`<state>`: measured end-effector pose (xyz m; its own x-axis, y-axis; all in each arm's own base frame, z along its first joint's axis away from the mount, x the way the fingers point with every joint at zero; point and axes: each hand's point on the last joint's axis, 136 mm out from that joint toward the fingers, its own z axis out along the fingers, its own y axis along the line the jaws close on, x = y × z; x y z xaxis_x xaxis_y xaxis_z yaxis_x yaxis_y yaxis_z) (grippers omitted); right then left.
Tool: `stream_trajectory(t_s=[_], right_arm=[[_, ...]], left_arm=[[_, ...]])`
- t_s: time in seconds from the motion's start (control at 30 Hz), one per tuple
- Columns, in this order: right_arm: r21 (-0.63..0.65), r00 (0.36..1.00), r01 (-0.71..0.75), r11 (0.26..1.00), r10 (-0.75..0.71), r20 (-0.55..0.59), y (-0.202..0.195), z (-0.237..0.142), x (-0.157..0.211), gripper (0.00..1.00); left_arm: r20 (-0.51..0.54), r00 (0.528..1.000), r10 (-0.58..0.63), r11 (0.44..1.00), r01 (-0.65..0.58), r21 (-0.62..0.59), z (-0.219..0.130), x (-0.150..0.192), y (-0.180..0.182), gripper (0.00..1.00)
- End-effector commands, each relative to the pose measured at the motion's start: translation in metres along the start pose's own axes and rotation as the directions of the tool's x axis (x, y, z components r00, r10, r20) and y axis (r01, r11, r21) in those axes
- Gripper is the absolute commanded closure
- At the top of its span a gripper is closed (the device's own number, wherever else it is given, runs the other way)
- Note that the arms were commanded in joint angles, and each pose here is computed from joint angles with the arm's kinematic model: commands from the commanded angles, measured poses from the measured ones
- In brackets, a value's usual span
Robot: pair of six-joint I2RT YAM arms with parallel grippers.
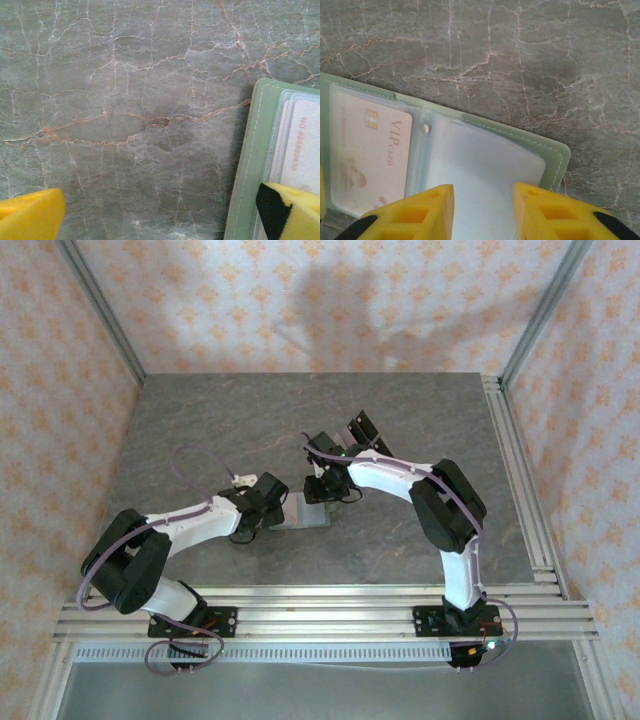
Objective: Put the credit cards into the card holder
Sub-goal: Flip over the card slot on the card holder.
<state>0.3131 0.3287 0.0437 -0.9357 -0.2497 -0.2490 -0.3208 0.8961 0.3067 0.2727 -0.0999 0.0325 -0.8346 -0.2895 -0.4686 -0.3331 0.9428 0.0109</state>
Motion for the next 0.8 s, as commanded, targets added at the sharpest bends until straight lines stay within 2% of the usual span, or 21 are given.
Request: stream_trajectory(t_s=[0.0,0.33,0.53,0.77], right_arm=[[0.046,1.000,0.022,0.999,-0.021,-0.021,-0.008,0.005,0.005,0.62],[0.036,0.998,0.014,0.999,-0.012,-0.055,-0.010,0.014,0.013,0.57],[-0.034,0.994,-0.018,0.999,0.014,-0.110,0.000,0.025,0.023,0.57],[-0.131,0.992,-0.075,0.989,0.060,-0.111,0.016,0.021,0.021,0.57]], left_arm=[[0.009,1.000,0.023,1.000,-0.023,0.003,0.001,-0.002,-0.005,0.00],[-0.006,1.000,0.023,1.000,-0.023,-0.005,0.008,0.005,-0.004,0.00],[-0.006,1.000,0.021,1.000,-0.021,-0.008,0.010,0.007,-0.003,0.00],[-0.011,1.000,0.020,1.000,-0.020,-0.009,0.013,0.011,-0.002,0.00]])
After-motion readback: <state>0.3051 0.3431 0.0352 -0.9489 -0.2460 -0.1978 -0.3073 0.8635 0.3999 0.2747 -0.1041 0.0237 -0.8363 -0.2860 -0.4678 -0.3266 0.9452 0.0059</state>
